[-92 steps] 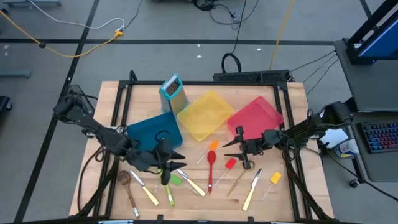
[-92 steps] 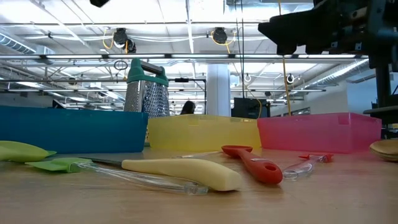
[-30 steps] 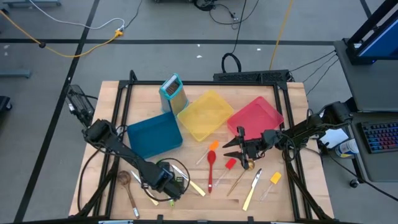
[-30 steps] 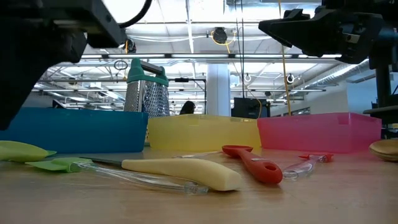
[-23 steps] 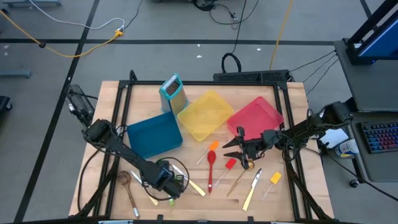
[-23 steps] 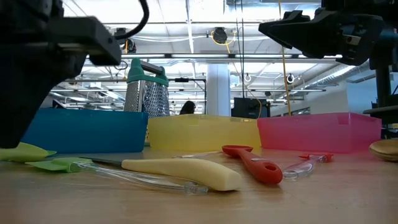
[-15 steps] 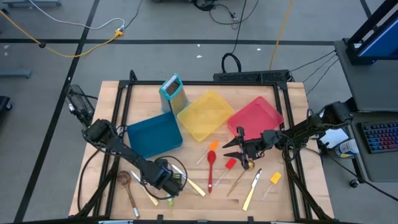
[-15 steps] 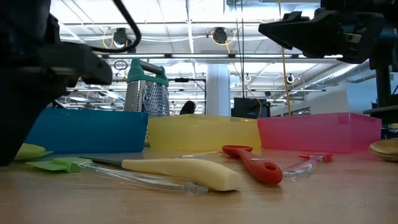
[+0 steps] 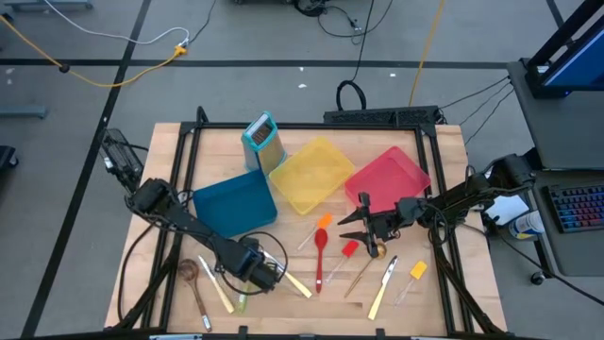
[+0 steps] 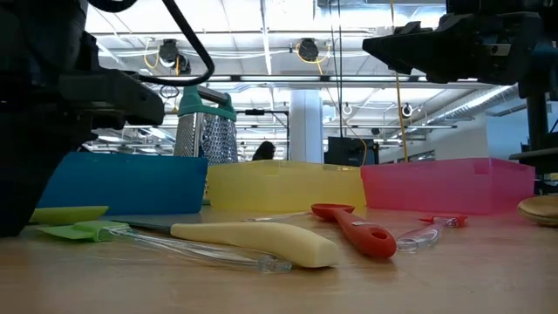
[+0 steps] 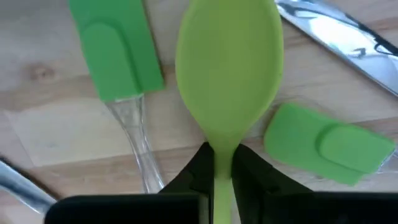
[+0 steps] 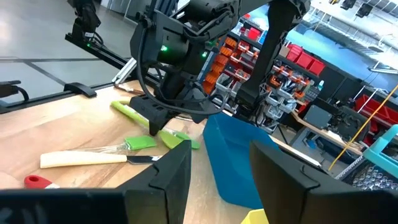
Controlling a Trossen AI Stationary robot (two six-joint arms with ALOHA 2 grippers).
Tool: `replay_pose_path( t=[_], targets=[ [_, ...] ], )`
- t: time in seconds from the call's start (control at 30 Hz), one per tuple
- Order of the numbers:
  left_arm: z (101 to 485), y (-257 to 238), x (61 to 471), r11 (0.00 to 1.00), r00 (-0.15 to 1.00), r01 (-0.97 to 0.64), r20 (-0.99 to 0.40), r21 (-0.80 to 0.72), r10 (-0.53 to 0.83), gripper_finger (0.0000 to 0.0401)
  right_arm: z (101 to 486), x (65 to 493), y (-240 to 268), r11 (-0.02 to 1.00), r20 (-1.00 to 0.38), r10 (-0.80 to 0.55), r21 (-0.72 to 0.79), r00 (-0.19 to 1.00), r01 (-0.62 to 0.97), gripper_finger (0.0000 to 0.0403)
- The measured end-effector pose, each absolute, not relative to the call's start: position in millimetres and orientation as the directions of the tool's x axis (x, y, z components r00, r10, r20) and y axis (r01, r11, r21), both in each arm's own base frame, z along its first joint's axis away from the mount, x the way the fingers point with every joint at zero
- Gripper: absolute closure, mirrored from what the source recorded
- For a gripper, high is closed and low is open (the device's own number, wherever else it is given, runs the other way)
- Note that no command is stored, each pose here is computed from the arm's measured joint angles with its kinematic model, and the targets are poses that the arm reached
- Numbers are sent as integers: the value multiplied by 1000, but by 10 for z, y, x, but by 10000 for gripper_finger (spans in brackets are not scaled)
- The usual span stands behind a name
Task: Pick & Place Kitchen Items
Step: Put the green serving spoon into the blue bin
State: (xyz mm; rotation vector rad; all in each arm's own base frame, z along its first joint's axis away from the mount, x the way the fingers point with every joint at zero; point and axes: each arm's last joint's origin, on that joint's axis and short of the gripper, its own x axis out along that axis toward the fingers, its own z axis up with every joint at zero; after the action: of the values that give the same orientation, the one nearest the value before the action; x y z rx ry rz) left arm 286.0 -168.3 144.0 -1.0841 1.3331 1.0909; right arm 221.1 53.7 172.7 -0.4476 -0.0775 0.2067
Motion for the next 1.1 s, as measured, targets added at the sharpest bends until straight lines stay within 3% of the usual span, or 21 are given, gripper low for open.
replay_pose_path(
  t=[0.4, 0.77, 1.1],
  targets=[
    [1674, -1631, 3087, 272, 122, -957, -990, -98, 73, 368, 1720, 2210, 536, 880, 22, 215, -438, 976, -184, 248],
    [2481, -1358, 3235, 422, 26, -903, -972, 77, 232, 365, 1716, 2210, 537, 878, 18, 215, -441, 976, -185, 248],
    [2622, -952, 3278, 614, -84, -747, -952, 255, 293, 360, 1712, 2210, 536, 878, 14, 215, -441, 976, -187, 248]
  ],
)
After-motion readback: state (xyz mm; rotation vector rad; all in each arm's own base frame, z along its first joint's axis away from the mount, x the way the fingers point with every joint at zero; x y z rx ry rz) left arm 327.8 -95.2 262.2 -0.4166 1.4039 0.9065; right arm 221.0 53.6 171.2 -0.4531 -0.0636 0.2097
